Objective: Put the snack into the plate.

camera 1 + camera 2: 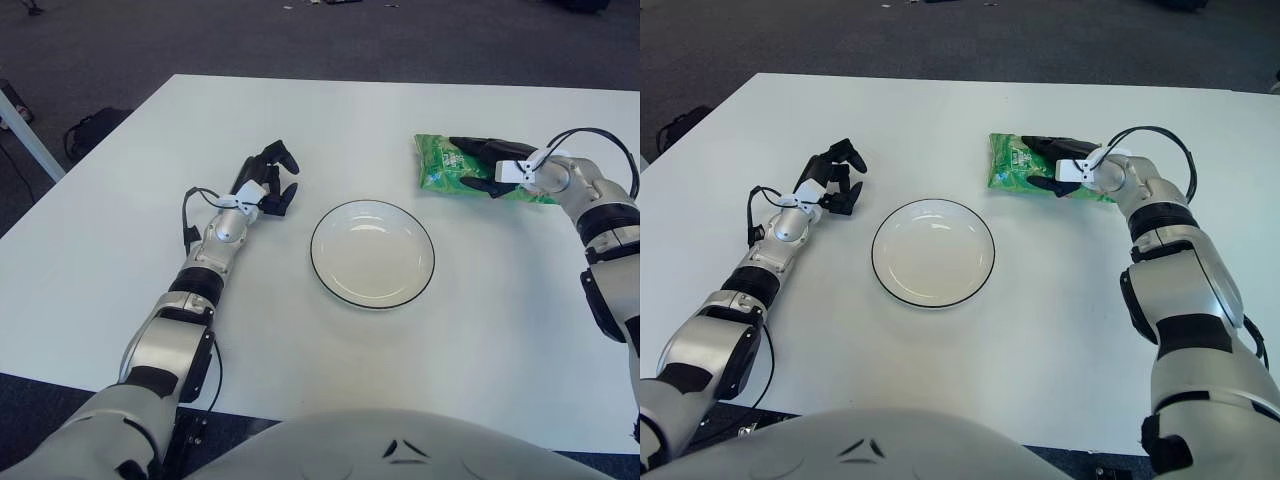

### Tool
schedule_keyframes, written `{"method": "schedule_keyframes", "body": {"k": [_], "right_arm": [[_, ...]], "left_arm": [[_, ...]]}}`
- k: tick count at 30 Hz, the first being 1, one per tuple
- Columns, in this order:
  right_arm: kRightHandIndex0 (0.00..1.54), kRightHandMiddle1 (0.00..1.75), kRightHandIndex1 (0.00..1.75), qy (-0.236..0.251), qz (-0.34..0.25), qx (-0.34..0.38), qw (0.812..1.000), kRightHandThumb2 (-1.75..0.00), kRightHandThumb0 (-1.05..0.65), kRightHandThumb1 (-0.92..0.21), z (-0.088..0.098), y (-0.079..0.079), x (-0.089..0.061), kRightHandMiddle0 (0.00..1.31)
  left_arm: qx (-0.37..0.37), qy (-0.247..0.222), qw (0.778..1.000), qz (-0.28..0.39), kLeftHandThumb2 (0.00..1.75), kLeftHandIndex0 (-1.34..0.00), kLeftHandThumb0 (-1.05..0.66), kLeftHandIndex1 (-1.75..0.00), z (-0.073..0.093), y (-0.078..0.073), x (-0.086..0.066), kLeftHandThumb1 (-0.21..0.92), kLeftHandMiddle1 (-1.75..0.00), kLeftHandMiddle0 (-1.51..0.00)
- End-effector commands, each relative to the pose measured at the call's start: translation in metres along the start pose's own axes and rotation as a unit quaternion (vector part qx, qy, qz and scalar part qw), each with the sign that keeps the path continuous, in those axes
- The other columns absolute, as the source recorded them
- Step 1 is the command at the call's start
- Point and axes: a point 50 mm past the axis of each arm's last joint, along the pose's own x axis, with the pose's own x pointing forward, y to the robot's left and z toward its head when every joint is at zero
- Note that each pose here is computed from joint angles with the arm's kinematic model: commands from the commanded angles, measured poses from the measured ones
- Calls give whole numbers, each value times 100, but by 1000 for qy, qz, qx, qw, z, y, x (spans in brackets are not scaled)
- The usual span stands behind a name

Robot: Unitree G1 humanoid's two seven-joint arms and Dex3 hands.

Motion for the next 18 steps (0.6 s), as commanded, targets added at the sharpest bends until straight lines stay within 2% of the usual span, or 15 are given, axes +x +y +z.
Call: {"method": "schedule_keyframes", "body": {"k": [1, 2, 3, 6, 7, 9, 11, 14, 18], "right_arm": [[1, 73, 67, 32, -27, -2, 999, -71, -82, -85, -7, 31, 0, 0], [9, 105, 101, 32, -55, -10, 998, -81, -62, -75, -5, 30, 0, 6], [21, 130, 127, 39, -85, -12, 996, -91, -40, -66, -6, 30, 0, 14], [46, 160, 144, 54, -134, -6, 989, -115, -13, -42, -8, 30, 0, 43], [52, 163, 143, 58, -166, 3, 984, -121, -10, -36, -8, 30, -1, 48], [73, 170, 139, 63, -203, 13, 977, -139, -4, -17, -8, 30, -3, 63], [81, 172, 137, 75, -225, 37, 971, -146, -2, -9, -8, 31, -3, 68], [88, 174, 141, 88, -239, 59, 965, -154, 0, -3, -9, 31, -2, 69], [91, 174, 148, 100, -253, 85, 958, -158, 0, 0, -10, 32, -2, 66]], "left_arm": [[-10, 77, 997, -18, 124, -56, -46, -175, -33, -22, -36, 38, -175, -104], [-8, 78, 997, -18, 123, -56, -46, -175, -33, -22, -36, 38, -175, -103], [-7, 78, 997, -18, 123, -55, -46, -175, -33, -22, -36, 39, -175, -103], [-6, 78, 997, -18, 122, -55, -45, -175, -33, -23, -36, 39, -175, -103], [-6, 79, 997, -18, 122, -55, -45, -175, -33, -23, -36, 39, -175, -103], [-6, 79, 997, -19, 122, -55, -45, -175, -33, -24, -36, 39, -175, -103], [-6, 81, 997, -20, 122, -55, -45, -175, -33, -24, -36, 39, -175, -103], [-6, 81, 996, -20, 122, -55, -45, -175, -33, -24, -37, 39, -175, -103], [-5, 80, 997, -22, 122, -55, -45, -175, -33, -24, -37, 40, -175, -104]]}}
